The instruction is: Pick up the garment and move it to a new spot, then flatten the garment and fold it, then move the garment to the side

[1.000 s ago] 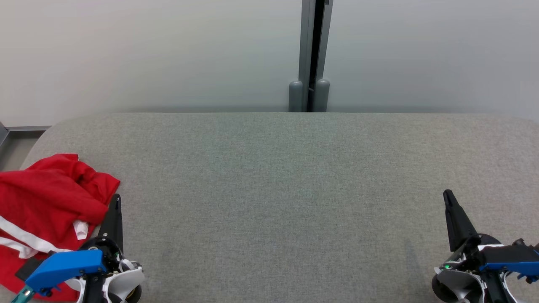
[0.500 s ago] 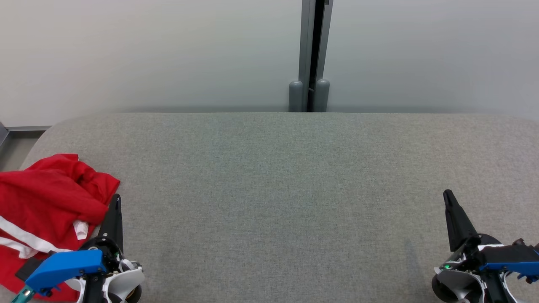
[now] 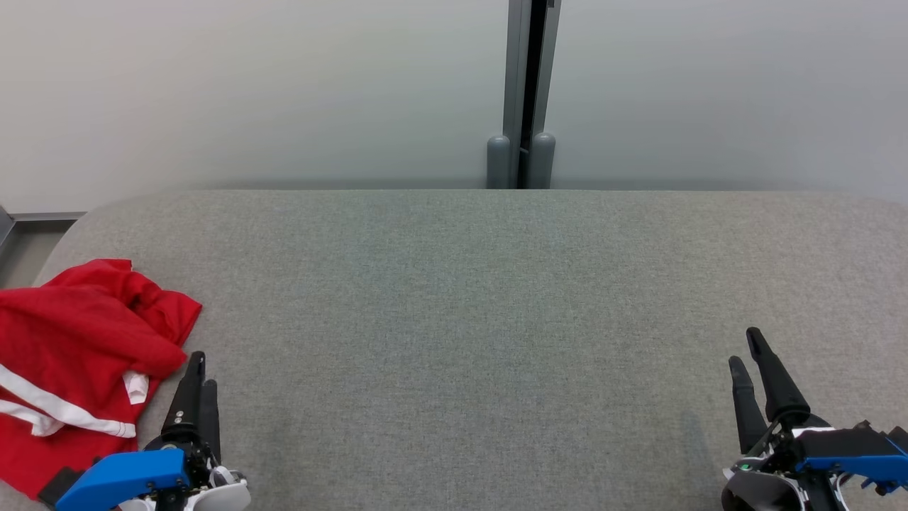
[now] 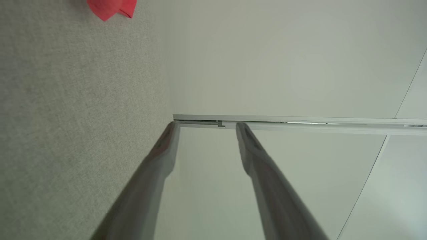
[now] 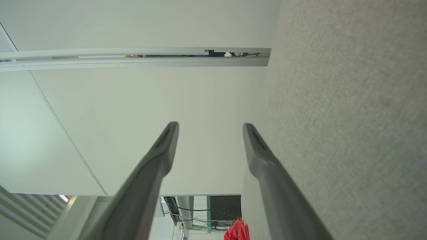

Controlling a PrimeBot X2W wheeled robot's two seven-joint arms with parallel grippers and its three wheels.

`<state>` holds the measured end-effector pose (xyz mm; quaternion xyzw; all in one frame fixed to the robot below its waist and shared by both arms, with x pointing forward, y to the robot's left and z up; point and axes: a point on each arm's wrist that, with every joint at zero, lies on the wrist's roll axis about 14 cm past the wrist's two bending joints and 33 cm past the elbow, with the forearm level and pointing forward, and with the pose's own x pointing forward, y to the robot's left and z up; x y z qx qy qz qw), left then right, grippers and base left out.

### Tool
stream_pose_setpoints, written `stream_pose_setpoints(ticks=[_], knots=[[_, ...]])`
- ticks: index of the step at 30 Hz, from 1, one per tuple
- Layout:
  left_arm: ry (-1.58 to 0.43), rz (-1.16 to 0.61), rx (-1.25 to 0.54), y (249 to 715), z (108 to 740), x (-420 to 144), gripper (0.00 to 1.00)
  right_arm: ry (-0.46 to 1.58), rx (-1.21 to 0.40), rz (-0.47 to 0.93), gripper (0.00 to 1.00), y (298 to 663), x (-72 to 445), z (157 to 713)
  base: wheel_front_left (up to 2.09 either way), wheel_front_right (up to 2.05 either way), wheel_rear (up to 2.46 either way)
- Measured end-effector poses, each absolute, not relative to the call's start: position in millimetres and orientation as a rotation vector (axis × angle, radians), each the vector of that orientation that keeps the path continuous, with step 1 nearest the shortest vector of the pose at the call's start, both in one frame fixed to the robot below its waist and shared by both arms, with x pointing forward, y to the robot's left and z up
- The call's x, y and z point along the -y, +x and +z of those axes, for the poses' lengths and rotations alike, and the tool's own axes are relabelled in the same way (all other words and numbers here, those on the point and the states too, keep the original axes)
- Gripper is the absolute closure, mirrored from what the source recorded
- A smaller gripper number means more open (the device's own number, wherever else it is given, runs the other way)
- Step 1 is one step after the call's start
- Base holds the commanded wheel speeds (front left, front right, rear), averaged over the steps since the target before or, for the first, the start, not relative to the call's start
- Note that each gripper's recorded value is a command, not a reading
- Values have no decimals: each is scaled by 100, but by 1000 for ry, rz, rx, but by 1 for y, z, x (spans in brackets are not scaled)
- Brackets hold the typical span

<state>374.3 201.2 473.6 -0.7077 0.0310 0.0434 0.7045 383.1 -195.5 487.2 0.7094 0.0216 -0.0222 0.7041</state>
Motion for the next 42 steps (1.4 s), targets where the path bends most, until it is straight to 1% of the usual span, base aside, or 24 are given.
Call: stream_pose_setpoints(ticks=[10, 26, 42], knots=[[-1433, 102, -67, 377, 475, -202, 0, 1462, -48, -44, 0, 386, 193, 490, 0, 0, 0], [-1073, 68, -87, 383, 476, -198, 0, 1143, -35, -42, 0, 394, 194, 493, 0, 0, 0], [-794, 41, -110, 388, 469, -190, 0, 880, -54, -32, 0, 400, 186, 488, 0, 0, 0]])
